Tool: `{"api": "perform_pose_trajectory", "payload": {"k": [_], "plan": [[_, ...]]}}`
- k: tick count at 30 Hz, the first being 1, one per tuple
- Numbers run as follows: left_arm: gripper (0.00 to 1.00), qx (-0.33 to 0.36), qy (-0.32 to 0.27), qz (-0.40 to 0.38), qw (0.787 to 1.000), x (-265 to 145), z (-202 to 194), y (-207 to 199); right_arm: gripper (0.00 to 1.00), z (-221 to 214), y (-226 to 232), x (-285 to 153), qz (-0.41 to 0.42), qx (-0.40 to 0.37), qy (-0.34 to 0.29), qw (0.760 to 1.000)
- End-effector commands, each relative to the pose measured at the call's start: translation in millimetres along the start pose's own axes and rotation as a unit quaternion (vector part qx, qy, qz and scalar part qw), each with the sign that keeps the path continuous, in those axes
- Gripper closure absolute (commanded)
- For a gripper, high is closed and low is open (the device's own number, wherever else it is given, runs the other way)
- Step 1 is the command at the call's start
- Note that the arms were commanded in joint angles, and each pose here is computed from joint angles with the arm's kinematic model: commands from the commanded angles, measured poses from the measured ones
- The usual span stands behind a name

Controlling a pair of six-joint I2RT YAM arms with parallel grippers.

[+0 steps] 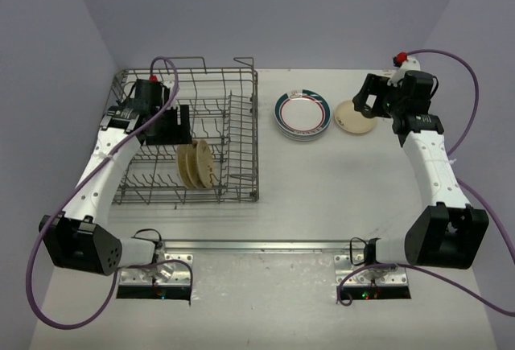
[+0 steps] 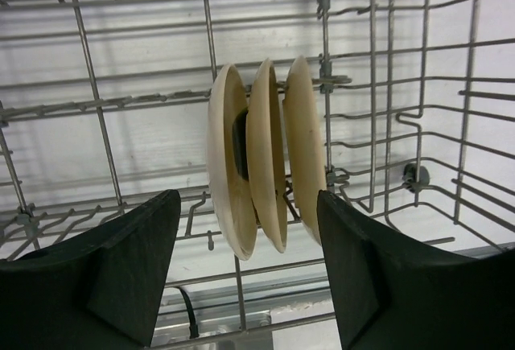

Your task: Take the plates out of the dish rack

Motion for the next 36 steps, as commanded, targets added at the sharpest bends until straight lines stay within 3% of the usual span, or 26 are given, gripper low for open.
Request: {"api": "perform_pose_trajectory", "payload": {"k": [1,22,36], "plan": [[0.37,0.005,-0.041,-0.009,0.999,-21.7,11.6,-1.7,0.01,18.1,5.7,-8.2,0.012,-0.009,-0.031,0.999],[0.61,-0.021,0.047,0.033,0.998,21.7,-7.1,18.1,0.01,10.3,7.1,-5.5,0.021,-0.007,-0.021,1.000],[0.65,-0.022,0.117,0.002,0.993,52.4,-23.9,15.8,0.01,5.5,6.1,-1.6,0.019,-0.003,-0.014,1.000]]}}
Point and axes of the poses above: each gripper's point midway between its finger pads, its own x axis out along the fingers, its own y axis along the line the jaws close on, z = x × y, the point moved 6 cm from there along -x, back along the fingers, and after that the axes turned 2 degrees about x, right-handed, at the moved point
